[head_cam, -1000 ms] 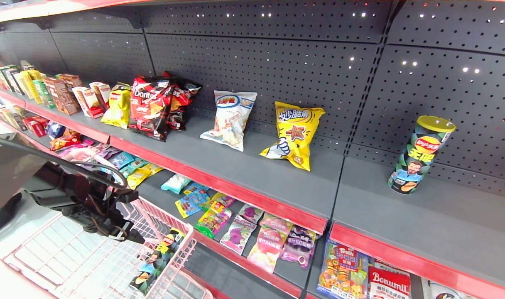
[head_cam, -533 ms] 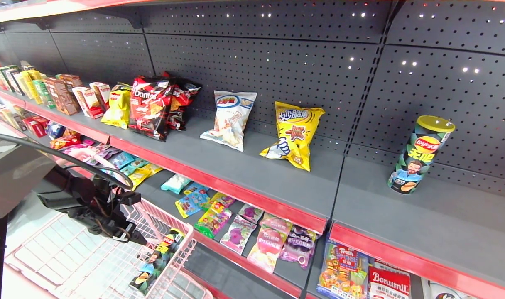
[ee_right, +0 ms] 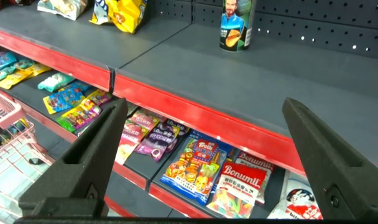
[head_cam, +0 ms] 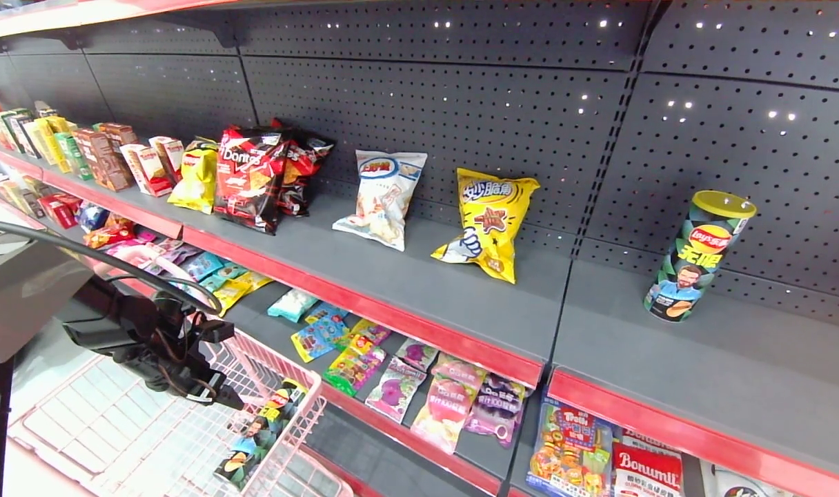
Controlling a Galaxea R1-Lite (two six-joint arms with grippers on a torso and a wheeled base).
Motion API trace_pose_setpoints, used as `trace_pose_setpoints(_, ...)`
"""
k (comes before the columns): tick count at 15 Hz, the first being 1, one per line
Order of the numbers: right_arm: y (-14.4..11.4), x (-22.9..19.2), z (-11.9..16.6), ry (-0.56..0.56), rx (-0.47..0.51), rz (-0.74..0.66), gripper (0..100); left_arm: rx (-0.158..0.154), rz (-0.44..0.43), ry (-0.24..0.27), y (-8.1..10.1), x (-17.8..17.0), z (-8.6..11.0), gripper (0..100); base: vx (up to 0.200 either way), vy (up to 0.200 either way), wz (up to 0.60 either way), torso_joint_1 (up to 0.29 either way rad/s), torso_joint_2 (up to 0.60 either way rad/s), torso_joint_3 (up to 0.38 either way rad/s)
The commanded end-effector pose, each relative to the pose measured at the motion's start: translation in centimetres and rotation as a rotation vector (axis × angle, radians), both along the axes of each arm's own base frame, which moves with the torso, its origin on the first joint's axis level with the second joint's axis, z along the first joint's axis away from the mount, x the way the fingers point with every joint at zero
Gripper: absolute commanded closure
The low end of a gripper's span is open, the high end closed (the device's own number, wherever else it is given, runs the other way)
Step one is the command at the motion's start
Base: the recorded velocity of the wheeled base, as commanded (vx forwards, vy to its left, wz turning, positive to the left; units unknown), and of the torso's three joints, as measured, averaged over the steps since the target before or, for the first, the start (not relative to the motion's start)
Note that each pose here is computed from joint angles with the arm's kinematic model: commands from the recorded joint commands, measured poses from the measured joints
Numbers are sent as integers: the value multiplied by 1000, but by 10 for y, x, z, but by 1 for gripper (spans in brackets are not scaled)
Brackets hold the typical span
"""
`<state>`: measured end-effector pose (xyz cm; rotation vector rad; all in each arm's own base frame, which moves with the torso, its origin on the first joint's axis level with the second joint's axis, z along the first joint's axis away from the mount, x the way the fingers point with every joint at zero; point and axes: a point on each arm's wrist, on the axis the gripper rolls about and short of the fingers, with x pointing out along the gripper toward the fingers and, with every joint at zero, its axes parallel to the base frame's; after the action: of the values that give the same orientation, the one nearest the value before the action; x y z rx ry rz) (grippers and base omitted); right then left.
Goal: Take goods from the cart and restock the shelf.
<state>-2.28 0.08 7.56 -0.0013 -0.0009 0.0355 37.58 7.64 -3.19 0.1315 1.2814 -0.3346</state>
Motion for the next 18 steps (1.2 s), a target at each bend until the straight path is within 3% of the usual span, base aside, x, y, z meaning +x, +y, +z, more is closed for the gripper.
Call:
trace_pose_setpoints(1, 0, 0, 0, 1, 0, 1, 0, 1, 2, -11, 1, 1, 3, 0, 0, 0, 0, -154, 310, 168)
trace_pose_setpoints(18, 0, 0, 0, -1, 0, 1, 0, -4, -30, -46, -9, 14, 4, 0, 0, 0, 0, -154, 344, 185)
